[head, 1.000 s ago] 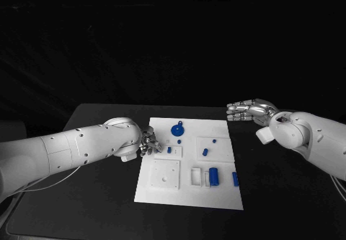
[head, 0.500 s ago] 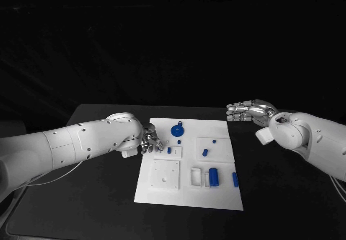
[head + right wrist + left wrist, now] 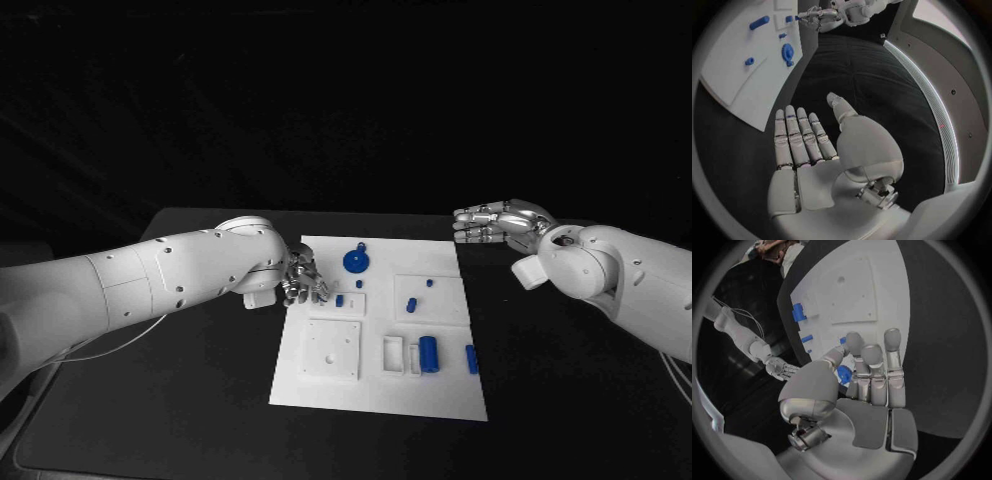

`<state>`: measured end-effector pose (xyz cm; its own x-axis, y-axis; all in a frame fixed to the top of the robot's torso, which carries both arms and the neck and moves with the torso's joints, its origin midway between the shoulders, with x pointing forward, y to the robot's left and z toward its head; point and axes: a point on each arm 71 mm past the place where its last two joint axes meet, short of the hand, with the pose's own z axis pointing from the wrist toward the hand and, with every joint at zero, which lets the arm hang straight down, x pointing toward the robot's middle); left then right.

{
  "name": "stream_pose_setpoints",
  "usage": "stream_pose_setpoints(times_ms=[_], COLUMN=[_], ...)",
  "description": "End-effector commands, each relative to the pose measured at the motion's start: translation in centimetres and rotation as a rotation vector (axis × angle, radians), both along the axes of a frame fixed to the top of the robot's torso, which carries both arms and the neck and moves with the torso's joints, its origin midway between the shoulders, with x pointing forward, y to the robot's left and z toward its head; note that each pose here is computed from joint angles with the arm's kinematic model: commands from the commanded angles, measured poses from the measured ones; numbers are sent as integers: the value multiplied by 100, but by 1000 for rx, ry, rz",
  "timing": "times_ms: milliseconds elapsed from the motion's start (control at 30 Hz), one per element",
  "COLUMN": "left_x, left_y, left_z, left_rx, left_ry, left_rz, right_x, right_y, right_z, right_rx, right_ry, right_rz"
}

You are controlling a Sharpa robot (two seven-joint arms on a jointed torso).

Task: Assemble the parts on the task board

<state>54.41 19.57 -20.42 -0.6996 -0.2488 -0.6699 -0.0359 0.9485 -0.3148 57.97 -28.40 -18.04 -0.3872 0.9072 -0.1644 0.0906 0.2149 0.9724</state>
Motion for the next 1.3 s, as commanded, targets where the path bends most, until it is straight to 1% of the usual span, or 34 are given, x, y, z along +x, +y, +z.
stream_pose_setpoints(times_ms=[33, 267, 633, 767, 1000, 1300], left_x=[10, 43, 58, 52, 26, 12], left_y=[-15, -18, -34, -37, -56, -66], left_z=[18, 33, 34, 21, -16, -35], left_rx=[39, 72, 92, 97, 94, 93], left_ry=[-2, -40, -87, -83, -53, -39], left_rz=[-19, -11, -6, -10, -21, -29], right_x=[-5, -5, -6, -7, -9, -10], right_y=[20, 33, 39, 41, 48, 48], right_z=[2, 2, 3, 3, -1, -5], right_rx=[5, 5, 6, 6, 6, 5], right_ry=[-4, -4, -5, -4, 2, 6], right_rz=[21, 23, 25, 26, 35, 40])
